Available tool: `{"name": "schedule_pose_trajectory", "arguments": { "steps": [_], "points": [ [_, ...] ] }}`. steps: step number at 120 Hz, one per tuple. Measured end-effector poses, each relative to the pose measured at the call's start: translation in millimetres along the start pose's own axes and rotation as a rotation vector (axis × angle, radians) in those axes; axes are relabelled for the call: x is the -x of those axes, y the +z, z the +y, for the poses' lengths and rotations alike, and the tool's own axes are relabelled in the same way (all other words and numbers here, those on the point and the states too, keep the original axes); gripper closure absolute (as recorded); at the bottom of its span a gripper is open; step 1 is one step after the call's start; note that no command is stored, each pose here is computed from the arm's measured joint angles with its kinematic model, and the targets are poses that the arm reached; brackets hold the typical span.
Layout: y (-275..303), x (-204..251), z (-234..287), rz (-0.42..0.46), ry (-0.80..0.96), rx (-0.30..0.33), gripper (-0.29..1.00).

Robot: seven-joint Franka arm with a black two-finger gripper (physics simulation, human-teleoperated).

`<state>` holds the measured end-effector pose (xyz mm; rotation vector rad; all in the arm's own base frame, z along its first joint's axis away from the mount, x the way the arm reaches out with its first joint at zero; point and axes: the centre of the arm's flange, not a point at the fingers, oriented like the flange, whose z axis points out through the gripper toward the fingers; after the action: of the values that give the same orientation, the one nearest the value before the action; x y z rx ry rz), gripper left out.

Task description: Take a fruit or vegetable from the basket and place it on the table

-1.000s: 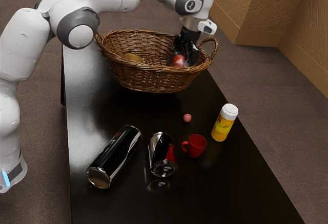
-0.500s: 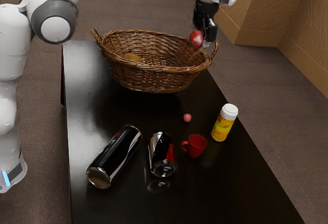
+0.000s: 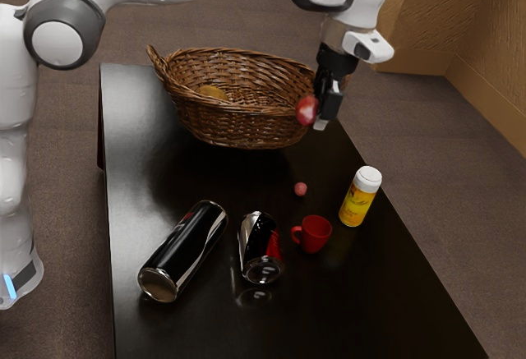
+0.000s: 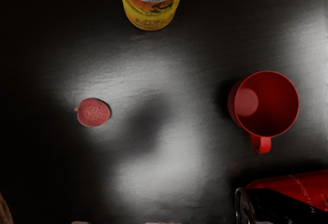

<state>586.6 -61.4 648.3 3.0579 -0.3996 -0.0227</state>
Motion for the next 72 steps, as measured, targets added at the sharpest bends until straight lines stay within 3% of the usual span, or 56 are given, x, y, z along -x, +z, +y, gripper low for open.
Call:
{"name": "schedule_pose_trajectory", "arguments": {
  "steps": [34,50,72],
  "points": [
    [11.0,-3.4,8.7,-0.029,0.034,0.022,0.35],
    [21.2,-7.5,8.7,-0.047,0.043,0.046,0.14],
    [23.0,-8.4,9.8,-0.049,0.051,0.061,0.04]
  ]
}}
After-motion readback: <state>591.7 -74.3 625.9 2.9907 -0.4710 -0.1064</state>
